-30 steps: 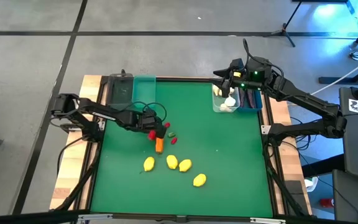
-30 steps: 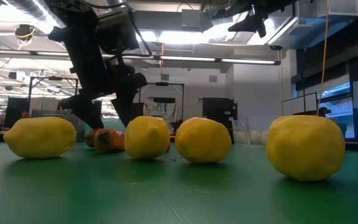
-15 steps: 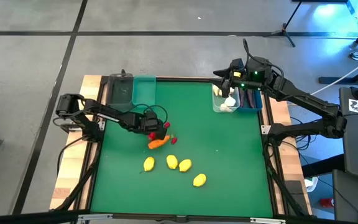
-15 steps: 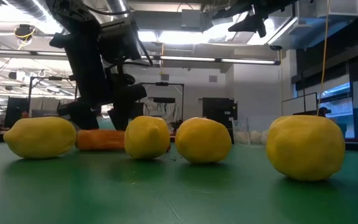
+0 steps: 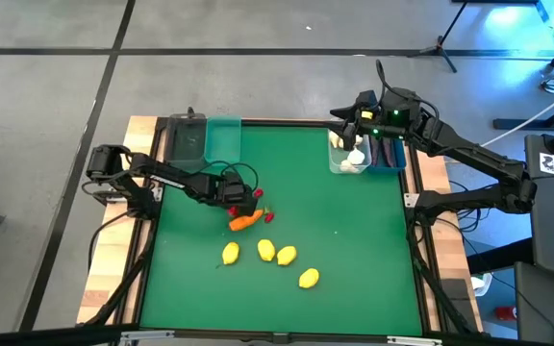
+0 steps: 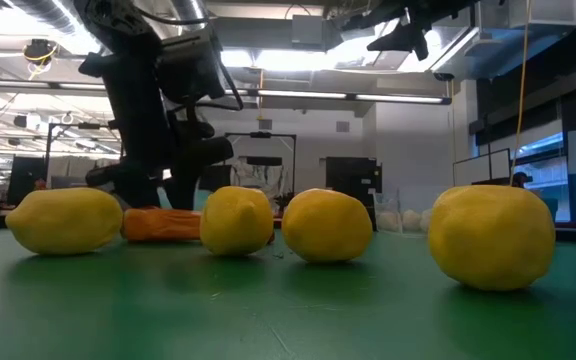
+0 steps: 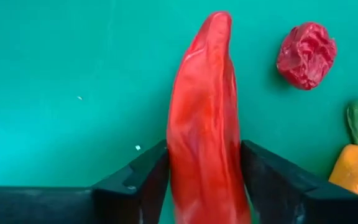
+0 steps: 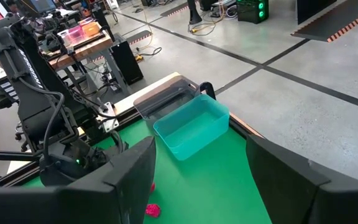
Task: Sort produce into baskets
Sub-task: Put the red chilli pepper into the black bin
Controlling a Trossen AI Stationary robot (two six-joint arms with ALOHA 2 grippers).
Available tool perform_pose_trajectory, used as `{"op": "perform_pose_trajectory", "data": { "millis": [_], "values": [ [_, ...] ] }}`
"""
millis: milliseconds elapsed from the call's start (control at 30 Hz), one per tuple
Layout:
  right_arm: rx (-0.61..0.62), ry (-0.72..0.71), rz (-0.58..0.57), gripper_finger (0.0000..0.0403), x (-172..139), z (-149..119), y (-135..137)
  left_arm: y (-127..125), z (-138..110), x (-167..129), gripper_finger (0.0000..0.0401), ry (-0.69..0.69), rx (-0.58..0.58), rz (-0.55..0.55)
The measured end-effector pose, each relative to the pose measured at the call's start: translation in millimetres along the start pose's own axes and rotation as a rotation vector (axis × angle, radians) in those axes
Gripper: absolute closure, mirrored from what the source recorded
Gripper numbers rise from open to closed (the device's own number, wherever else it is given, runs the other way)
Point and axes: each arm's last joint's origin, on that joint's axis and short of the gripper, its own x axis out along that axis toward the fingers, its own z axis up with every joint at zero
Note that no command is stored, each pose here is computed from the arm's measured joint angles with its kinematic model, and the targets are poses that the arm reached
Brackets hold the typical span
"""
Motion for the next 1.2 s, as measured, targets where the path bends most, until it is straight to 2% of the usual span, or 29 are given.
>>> {"op": "perform_pose_trajectory", "data": {
  "millis": [233,733,1000,1133,1200],
  "values": [
    [0.0,0.0,0.0,0.0155,0.0,0.0,0.1,-0.9,-0.2,-1.0,0.0259,0.028,-0.003,-0.022],
    [0.0,0.0,0.0,0.0155,0.0,0.0,0.0,5.6,27.4,-33.8,0.0257,-0.049,-0.103,-0.138],
    [-0.001,-0.003,-0.011,0.0155,0.0,0.1,-0.3,7.6,71.5,-83.0,0.0256,-0.267,-0.137,-0.245],
    [-0.002,-0.004,-0.011,0.0155,0.0,0.1,-0.2,24.0,101.9,-101.7,0.0256,-0.438,-0.176,-0.19],
    [-0.002,-0.004,-0.011,0.0155,0.0,0.2,-0.3,38.3,114.3,-104.6,0.0256,-0.475,-0.192,-0.136]
  ]
}}
